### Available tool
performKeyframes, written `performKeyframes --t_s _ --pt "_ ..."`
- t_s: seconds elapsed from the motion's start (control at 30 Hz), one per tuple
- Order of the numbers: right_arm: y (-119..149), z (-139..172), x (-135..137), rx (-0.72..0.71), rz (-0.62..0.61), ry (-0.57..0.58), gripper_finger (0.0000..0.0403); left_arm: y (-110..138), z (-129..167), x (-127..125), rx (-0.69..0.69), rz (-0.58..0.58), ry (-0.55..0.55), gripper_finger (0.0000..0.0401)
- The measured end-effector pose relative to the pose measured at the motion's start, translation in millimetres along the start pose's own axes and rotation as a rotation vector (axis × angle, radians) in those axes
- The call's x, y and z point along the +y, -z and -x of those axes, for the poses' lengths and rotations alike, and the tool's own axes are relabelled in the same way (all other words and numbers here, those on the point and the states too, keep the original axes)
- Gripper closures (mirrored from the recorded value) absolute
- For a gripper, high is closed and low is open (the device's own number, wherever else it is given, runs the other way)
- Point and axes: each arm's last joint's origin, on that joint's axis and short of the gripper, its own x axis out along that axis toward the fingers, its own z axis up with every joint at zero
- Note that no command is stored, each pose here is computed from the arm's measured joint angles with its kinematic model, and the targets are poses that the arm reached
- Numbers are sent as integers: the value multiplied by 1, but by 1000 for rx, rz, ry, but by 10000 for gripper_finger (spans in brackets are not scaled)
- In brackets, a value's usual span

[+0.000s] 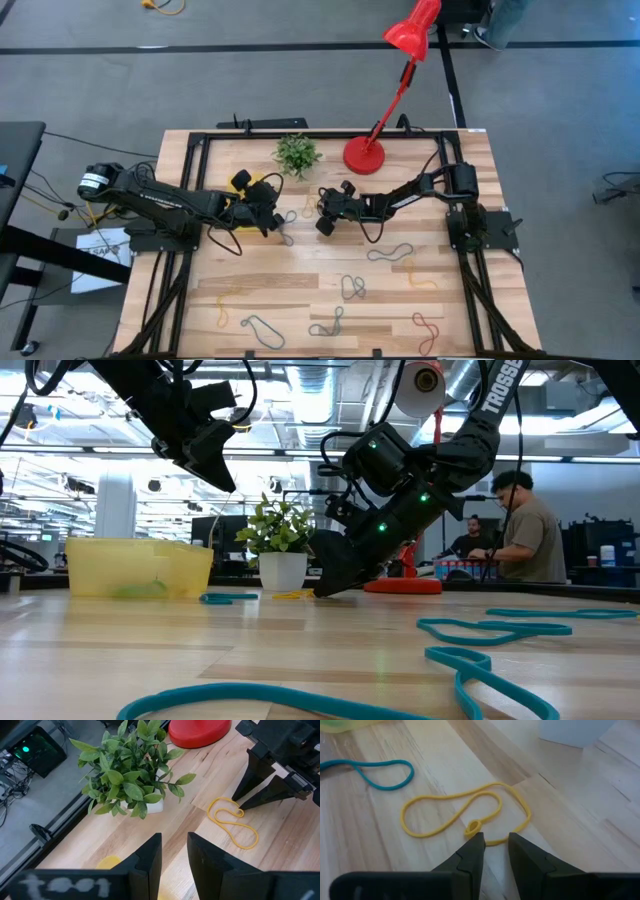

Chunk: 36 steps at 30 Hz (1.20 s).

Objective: Pick and place items into bin
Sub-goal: Put the yellow rubber band into the yellow bin

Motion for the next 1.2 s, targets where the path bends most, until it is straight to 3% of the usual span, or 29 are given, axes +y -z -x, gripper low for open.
performKeyframes --t_s 0.17,0.37,0.53,0.93,1.07,1.2 --pt "0 0 0 -7 1 -6 330 0 0 0 0 0 0 317" --pt "-1 1 4 -12 54 -29 396 0 0 0 0 1 1 317" --pt "-2 7 16 -49 91 -91 400 0 0 0 1 1 3 317" --pt "-47 73 51 -272 172 -201 402 0 0 -1 7 -12 16 317" --pt "-45 76 53 -250 190 -203 401 1 0 -2 31 -35 70 317" --pt "-32 62 41 -124 236 -127 388 1 0 -2 37 -25 82 317"
